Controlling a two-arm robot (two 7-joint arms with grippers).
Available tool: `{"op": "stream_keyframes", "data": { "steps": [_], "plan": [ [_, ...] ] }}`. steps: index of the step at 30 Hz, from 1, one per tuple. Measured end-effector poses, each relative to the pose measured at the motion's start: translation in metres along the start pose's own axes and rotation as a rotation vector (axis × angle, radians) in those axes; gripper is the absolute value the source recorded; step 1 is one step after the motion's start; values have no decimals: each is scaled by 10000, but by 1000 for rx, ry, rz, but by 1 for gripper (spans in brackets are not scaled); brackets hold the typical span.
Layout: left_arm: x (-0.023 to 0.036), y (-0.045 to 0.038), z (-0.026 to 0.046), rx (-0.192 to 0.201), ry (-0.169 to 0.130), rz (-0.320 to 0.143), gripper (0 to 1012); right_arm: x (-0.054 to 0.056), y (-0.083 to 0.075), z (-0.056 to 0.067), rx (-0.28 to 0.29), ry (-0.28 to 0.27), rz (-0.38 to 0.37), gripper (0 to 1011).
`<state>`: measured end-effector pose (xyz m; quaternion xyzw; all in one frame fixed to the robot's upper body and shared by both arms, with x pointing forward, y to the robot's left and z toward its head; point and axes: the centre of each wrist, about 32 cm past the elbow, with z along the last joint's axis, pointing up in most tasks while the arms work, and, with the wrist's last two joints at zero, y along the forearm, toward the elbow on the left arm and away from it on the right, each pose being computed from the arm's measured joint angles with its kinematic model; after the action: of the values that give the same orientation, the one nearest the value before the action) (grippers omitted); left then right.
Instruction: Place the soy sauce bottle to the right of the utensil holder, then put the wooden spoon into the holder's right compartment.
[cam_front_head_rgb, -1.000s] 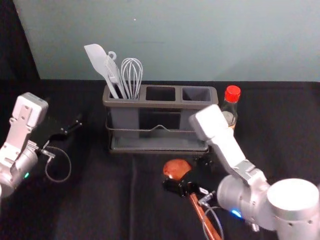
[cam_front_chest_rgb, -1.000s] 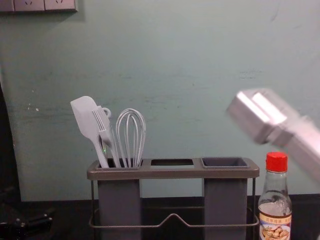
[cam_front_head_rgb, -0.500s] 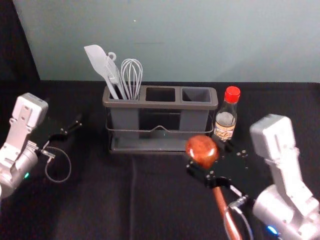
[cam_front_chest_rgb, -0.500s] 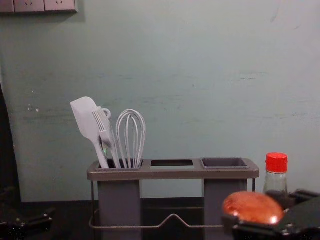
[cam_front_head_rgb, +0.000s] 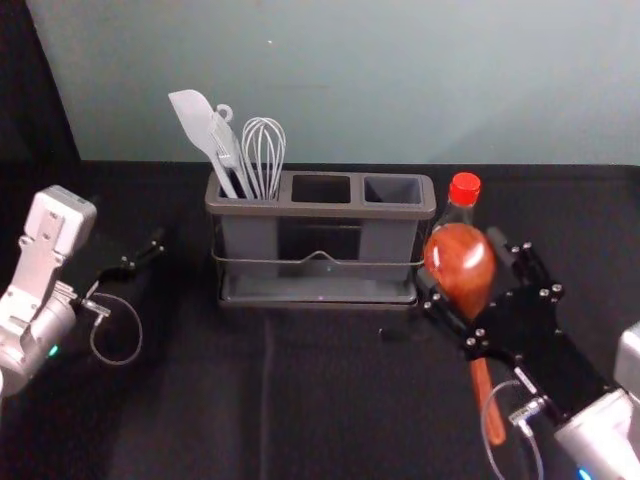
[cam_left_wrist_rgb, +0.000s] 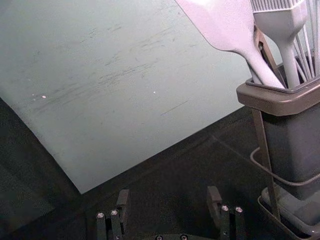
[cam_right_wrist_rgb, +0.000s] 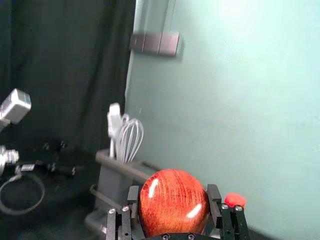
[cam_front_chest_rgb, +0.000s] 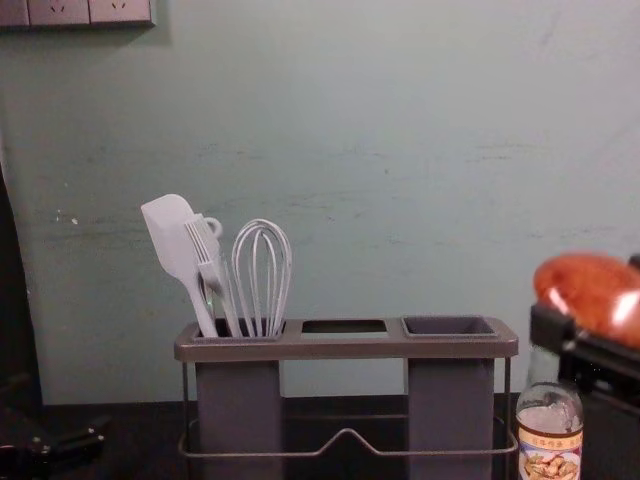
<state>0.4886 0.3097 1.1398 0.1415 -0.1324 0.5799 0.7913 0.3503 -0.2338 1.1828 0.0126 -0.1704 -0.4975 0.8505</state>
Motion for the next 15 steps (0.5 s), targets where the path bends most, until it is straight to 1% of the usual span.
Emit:
{"op": "stream_keyframes", "data": {
  "steps": [2, 7, 10, 15],
  "plan": [
    [0, 0, 0, 0, 0, 0, 1000, -4, -23, -50, 57, -17, -17, 838],
    [0, 0, 0, 0, 0, 0, 1000, -13, -39, -109, 111, -30, -43, 838],
    [0, 0, 0, 0, 0, 0, 1000, -29, -37, -123, 112, -35, -55, 838],
    [0, 0, 0, 0, 0, 0, 1000, -32, -37, -125, 111, -37, -56, 838]
  ]
}}
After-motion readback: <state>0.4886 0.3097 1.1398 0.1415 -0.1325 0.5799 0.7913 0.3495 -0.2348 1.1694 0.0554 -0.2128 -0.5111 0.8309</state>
